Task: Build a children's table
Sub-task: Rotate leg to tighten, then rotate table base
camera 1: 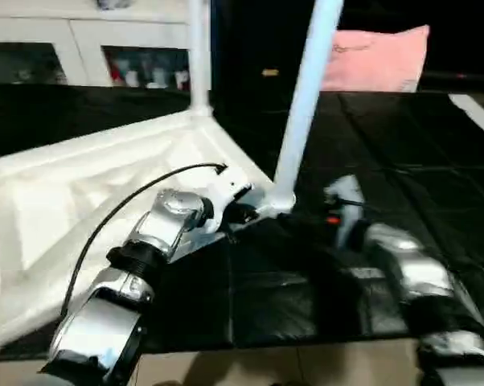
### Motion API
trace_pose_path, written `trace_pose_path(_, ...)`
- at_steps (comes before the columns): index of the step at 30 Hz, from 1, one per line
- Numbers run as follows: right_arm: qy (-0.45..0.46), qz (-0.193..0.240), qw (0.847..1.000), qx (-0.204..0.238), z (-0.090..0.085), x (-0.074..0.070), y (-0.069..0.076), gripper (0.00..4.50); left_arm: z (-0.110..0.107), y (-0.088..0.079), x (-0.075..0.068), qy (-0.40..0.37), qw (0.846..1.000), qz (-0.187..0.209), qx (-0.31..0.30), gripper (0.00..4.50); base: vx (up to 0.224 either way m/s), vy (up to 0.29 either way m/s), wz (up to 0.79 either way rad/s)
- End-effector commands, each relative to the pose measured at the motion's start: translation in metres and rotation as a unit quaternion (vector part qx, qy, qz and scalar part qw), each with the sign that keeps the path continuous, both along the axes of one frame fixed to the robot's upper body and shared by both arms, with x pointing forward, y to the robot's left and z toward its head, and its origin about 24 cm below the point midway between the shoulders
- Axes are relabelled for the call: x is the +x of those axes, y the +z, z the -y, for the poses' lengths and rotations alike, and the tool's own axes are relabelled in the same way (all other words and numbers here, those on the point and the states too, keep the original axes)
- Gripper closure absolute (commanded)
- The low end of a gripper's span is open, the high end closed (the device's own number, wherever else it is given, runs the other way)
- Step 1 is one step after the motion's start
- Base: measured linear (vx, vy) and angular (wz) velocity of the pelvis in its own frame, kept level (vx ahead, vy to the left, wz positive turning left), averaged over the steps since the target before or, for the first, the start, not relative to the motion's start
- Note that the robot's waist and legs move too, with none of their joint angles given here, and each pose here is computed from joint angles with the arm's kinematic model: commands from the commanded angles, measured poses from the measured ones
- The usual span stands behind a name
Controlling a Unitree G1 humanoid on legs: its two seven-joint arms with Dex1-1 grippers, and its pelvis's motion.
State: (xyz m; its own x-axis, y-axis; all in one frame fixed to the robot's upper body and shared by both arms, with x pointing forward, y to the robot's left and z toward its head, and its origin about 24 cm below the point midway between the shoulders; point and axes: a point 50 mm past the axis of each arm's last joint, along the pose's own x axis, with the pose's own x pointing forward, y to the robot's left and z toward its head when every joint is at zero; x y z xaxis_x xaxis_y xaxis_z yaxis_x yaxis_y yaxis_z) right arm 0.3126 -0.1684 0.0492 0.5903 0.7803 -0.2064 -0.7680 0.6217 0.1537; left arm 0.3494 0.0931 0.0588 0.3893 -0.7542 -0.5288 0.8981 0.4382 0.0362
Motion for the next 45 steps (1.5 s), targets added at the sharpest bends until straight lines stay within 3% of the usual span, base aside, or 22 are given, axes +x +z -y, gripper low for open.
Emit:
trace_pose_path(1,0.028,0.017,0.999,0.004,0.003,-0.004,0.009,0.09,0.003,-0.009,-0.008,-0.035,0.999,-0.016,0.015,4.5,0.0,0.0,0.0)
trace_pose_path(11,0.109,0.03,0.994,-0.007,0.017,-0.023,0.022,0.02,-0.002,-0.005,-0.017,-0.116,0.993,-0.021,0.008,4.5,0.0,0.0,0.0)
trace_pose_path(19,0.159,-0.001,0.987,0.021,0.006,-0.039,0.026,0.02,-0.006,0.009,-0.003,-0.056,0.998,0.037,-0.01,4.5,0.0,0.0,0.0)
trace_pose_path(21,0.163,-0.005,0.986,0.018,0.006,-0.041,0.025,0.0,-0.008,0.013,-0.003,-0.059,0.998,0.03,-0.023,4.06,0.0,0.0,0.0)
trace_pose_path(26,0.176,-0.023,0.984,0.032,0.001,-0.048,0.025,0.0,-0.022,0.026,-0.013,-0.068,0.996,0.015,-0.054,3.59,0.0,0.0,0.0)
trace_pose_path(28,0.168,-0.021,0.985,0.043,-0.006,-0.046,0.025,0.0,-0.032,0.028,-0.022,-0.082,0.995,0.007,-0.054,3.54,0.0,0.0,0.0)
trace_pose_path(30,0.159,-0.019,0.986,0.052,-0.012,-0.043,0.025,0.0,-0.039,0.029,-0.029,-0.091,0.994,-0.001,-0.052,3.21,0.0,0.0,0.0)
trace_pose_path(33,0.141,-0.018,0.987,0.078,-0.029,-0.035,0.027,0.0,-0.057,0.031,-0.047,-0.11,0.993,-0.032,-0.038,3.14,0.0,0.0,0.0)
trace_pose_path(35,0.145,-0.026,0.984,0.105,-0.047,-0.028,0.029,0.0,-0.075,0.035,-0.065,-0.117,0.991,-0.059,-0.019,2.85,0.0,0.0,0.0)
trace_pose_path(37,0.148,-0.028,0.983,0.107,-0.051,-0.027,0.029,0.0,-0.079,0.037,-0.068,-0.115,0.991,-0.062,-0.016,2.7,0.0,0.0,0.0)
trace_pose_path(39,0.162,-0.032,0.98,0.111,-0.069,-0.021,0.029,0.0,-0.093,0.046,-0.077,-0.1,0.993,-0.068,-0.013,2.65,0.0,0.0,0.0)
trace_pose_path(41,0.159,-0.029,0.98,0.113,-0.08,-0.016,0.029,0.0,-0.101,0.051,-0.081,-0.091,0.993,-0.069,-0.011,2.32,0.0,0.0,0.0)
trace_pose_path(45,0.091,-0.028,0.991,0.09,-0.102,0.003,0.025,0.0,-0.109,0.052,-0.093,-0.085,0.993,-0.082,0.013,1.96,0.0,0.0,0.0)
